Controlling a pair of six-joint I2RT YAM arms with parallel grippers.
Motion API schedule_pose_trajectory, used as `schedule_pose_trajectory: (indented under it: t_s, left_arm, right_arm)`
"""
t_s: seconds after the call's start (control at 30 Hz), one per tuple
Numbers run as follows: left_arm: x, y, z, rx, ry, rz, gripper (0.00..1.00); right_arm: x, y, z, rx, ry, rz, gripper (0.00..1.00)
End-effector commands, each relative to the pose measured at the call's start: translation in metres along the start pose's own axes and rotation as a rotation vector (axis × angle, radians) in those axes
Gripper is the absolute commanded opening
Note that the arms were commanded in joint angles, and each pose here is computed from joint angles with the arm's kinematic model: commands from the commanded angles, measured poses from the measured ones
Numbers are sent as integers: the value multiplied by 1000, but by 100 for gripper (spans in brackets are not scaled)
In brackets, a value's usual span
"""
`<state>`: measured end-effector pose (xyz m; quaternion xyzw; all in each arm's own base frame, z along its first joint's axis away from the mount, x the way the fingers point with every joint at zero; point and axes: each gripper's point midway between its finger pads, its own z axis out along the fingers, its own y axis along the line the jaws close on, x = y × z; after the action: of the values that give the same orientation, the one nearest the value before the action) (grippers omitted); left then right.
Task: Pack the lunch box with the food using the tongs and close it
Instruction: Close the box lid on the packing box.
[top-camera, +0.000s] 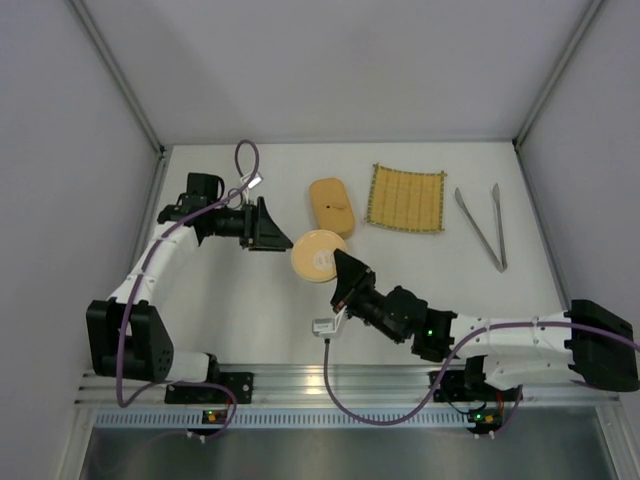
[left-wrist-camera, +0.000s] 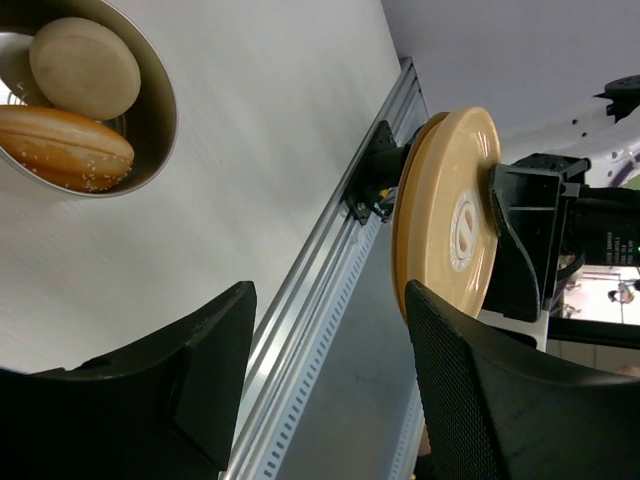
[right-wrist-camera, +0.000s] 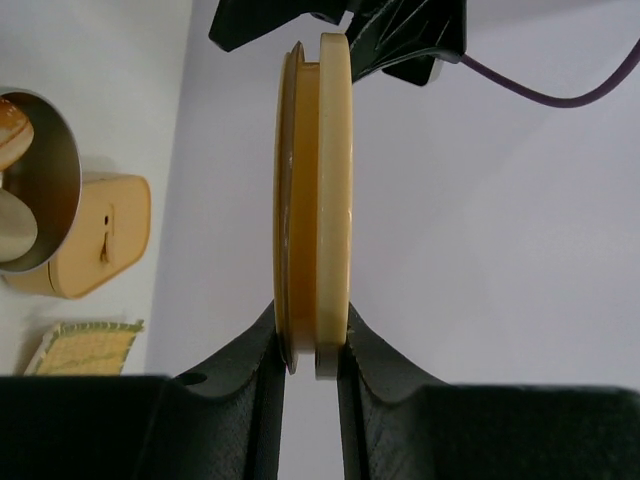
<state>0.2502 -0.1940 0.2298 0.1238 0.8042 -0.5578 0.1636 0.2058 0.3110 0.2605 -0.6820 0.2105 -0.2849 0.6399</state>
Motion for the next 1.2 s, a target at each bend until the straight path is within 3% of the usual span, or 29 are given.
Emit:
schedule_pose_trajectory:
  t_s: [0.0,0.43,0.77,0.93,1.17]
  left_arm:
    - [15,-20,1,36,46,126,66]
    - [11,-34,-7,77,-17,174,51]
    - [7,-47,-10,120,-30,169,54]
    - [-9,-32,-21,67,-100,124,54]
    - [-12,-26,-22,82,-107,71,54]
  right_arm:
    - [-7,-35,1,136,-7,21,0]
    - [-12,-19,-5,95,-16,11,0]
    - [-13,-19,-4,96,-19,11,0]
    - [-11,-20,-5,95,-13,11,0]
    - [-11,-21,-4,97,-11,13,0]
